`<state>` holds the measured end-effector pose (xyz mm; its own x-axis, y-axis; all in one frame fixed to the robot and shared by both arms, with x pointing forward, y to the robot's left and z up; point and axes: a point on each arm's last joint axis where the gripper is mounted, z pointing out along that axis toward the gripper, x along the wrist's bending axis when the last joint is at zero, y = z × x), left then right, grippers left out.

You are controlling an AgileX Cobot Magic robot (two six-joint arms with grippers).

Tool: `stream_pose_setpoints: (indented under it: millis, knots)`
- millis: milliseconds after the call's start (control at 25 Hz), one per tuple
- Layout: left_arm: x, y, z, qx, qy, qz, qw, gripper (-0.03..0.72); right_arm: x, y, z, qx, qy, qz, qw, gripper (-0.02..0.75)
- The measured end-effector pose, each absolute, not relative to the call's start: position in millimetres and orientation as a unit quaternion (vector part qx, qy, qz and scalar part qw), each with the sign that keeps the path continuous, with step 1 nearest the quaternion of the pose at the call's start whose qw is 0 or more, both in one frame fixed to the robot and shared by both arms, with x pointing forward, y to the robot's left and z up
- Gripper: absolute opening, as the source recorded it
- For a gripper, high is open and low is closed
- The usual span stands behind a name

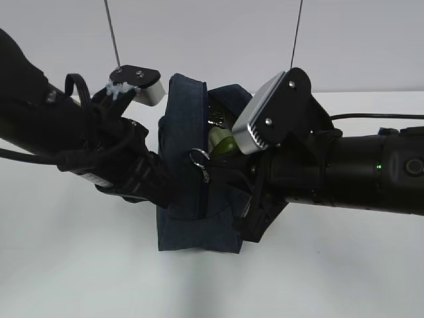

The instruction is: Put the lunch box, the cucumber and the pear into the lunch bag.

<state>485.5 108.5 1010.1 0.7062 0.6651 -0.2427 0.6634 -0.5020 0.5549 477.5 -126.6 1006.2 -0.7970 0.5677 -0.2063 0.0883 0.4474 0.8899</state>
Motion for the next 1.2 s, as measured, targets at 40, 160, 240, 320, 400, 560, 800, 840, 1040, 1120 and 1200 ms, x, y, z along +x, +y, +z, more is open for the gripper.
stream_pose_setpoints:
  millis: [40,160,240,320,400,560,800,840,1040,1120,1200]
  knots:
    - [485.5,109.0,1009.9,0.869,0.381,0.003,0.317,0.011,477.5,-126.6,1006.3,0.202,0.814,0.486,0.247,0.000]
    - [484.7,110.2,1008.8,0.876,0.372,0.005,0.307,0.008,477.8,-126.7,1006.5,0.207,0.812,0.488,0.246,0.000]
    - [483.8,111.3,1007.9,0.882,0.365,0.006,0.299,0.007,478.0,-126.8,1006.7,0.212,0.810,0.489,0.245,0.000]
    - [483.2,111.8,1007.4,0.885,0.362,0.005,0.295,0.008,478.1,-126.8,1006.8,0.213,0.809,0.490,0.244,0.000]
    - [482.8,112.0,1007.2,0.886,0.360,0.003,0.292,0.008,478.1,-126.8,1006.8,0.213,0.809,0.490,0.244,0.000]
    - [481.4,113.0,1006.2,0.891,0.354,0.000,0.283,0.007,478.1,-126.8,1006.8,0.213,0.809,0.490,0.244,0.000]
    - [480.8,114.0,1005.5,0.896,0.349,0.001,0.276,0.006,478.4,-126.7,1007.4,0.213,0.809,0.490,0.245,0.000]
    - [480.7,114.1,1005.4,0.896,0.348,0.001,0.275,0.006,478.6,-126.6,1007.7,0.213,0.809,0.491,0.245,0.000]
    - [480.4,114.2,1005.3,0.897,0.348,0.000,0.274,0.006,481.1,-125.1,1012.5,0.210,0.805,0.496,0.250,0.000]
    - [480.3,114.2,1005.2,0.897,0.348,-0.001,0.273,0.006,481.3,-125.0,1013.0,0.210,0.804,0.496,0.251,0.000]
    - [480.1,114.3,1005.2,0.897,0.348,-0.002,0.272,0.006,481.3,-125.0,1013.0,0.211,0.804,0.496,0.250,0.000]
